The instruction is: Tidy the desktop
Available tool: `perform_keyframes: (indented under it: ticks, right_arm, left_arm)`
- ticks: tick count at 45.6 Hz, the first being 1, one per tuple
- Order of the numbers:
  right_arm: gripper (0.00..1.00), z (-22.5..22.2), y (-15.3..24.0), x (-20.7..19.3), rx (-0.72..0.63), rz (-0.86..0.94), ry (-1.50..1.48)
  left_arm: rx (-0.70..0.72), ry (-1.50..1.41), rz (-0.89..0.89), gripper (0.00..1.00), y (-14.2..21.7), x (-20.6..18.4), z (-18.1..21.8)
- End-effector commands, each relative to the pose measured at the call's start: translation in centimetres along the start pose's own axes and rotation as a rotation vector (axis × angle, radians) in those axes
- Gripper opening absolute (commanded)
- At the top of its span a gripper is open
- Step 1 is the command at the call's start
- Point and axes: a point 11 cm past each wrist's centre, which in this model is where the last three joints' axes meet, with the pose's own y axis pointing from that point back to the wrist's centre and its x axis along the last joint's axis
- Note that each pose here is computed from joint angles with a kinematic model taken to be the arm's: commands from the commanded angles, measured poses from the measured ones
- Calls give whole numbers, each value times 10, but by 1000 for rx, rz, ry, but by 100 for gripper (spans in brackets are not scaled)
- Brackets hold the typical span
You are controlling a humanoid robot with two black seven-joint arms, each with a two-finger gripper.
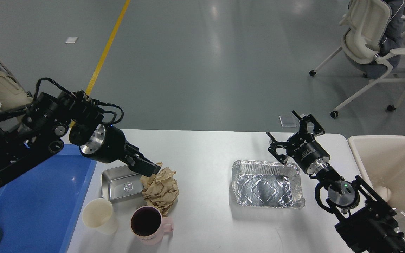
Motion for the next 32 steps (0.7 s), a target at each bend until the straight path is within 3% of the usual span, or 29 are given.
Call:
perform_keyframes:
  ticks: [1, 20, 32]
  right_arm:
    - [100, 2, -3, -3, -1, -9, -4]
    - [100, -2, -9, -10, 2, -24, 4]
    - [100, -2, -9, -10, 4, -25, 4]
  left_arm:
    - [-75, -15, -34, 97, -28, -7, 26]
    - [-142, -125, -159, 97, -62, -20, 65]
    - [-131, -188, -189, 97, -64, -16, 74]
